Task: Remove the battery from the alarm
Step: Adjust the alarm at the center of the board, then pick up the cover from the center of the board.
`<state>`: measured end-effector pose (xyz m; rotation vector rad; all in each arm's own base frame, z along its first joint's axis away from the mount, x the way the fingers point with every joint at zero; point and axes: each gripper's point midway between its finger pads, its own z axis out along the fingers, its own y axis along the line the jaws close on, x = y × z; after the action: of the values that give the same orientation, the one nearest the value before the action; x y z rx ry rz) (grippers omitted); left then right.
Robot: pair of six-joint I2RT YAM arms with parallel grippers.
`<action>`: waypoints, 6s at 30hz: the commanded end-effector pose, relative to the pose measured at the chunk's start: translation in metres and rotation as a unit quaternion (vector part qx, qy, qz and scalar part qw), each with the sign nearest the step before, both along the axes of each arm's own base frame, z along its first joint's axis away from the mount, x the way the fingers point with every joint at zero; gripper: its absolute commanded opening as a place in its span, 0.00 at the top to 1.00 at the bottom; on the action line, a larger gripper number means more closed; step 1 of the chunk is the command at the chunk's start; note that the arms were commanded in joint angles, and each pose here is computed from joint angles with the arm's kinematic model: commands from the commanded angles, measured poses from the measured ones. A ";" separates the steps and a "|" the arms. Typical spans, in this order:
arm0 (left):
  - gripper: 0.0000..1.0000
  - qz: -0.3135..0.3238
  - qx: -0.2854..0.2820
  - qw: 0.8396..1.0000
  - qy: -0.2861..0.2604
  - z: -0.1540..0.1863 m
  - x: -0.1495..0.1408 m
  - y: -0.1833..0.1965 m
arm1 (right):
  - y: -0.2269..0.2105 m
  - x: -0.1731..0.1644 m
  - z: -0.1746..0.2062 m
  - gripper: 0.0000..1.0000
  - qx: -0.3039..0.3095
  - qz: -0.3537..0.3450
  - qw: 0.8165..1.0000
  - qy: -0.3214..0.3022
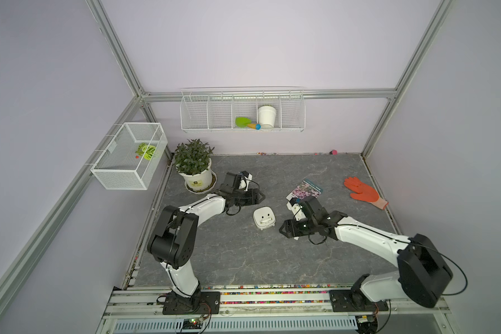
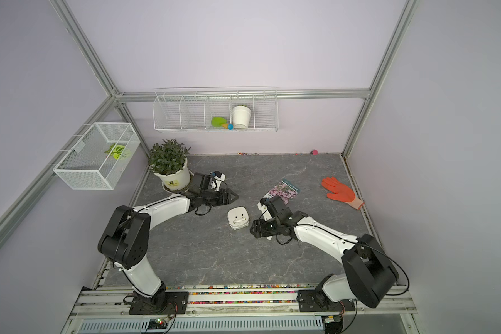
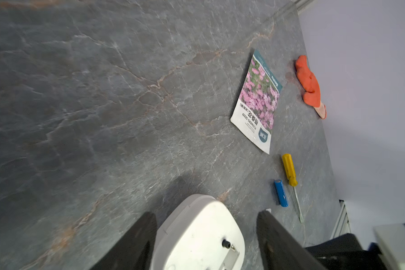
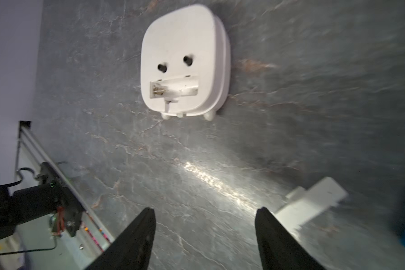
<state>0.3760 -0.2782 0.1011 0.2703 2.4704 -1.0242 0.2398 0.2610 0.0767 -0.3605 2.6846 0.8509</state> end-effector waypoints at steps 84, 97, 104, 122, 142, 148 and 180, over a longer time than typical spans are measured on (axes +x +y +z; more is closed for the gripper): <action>0.33 -0.005 -0.091 0.990 0.110 -0.033 -0.091 -0.017 | -0.087 0.016 -0.033 0.56 -0.171 -0.103 0.979 0.037; 0.30 0.041 -0.062 0.996 0.051 -0.012 -0.089 -0.001 | -0.073 0.021 -0.037 0.62 -0.218 -0.101 0.970 0.035; 0.29 0.048 -0.045 0.997 0.040 -0.006 -0.089 0.007 | -0.056 0.031 -0.046 0.68 -0.228 -0.098 0.968 0.041; 0.29 0.045 -0.044 0.997 0.041 -0.007 -0.086 0.004 | -0.058 0.020 -0.060 0.71 -0.253 -0.096 0.961 0.056; 0.29 0.044 -0.039 0.998 0.034 -0.003 -0.085 0.005 | -0.058 0.018 -0.059 0.88 -0.253 -0.088 0.962 0.054; 0.28 0.045 -0.038 0.998 0.026 0.002 -0.085 0.007 | -0.054 0.020 -0.049 0.89 -0.239 -0.086 0.966 0.045; 0.26 -0.076 -0.063 0.951 -0.293 0.127 -0.133 -0.054 | -0.094 0.087 0.131 0.88 0.248 -0.314 0.916 0.010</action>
<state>0.2352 -0.3225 0.2147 0.5903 1.9269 -1.0813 0.3238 0.1648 0.1935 0.5411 2.3318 1.1459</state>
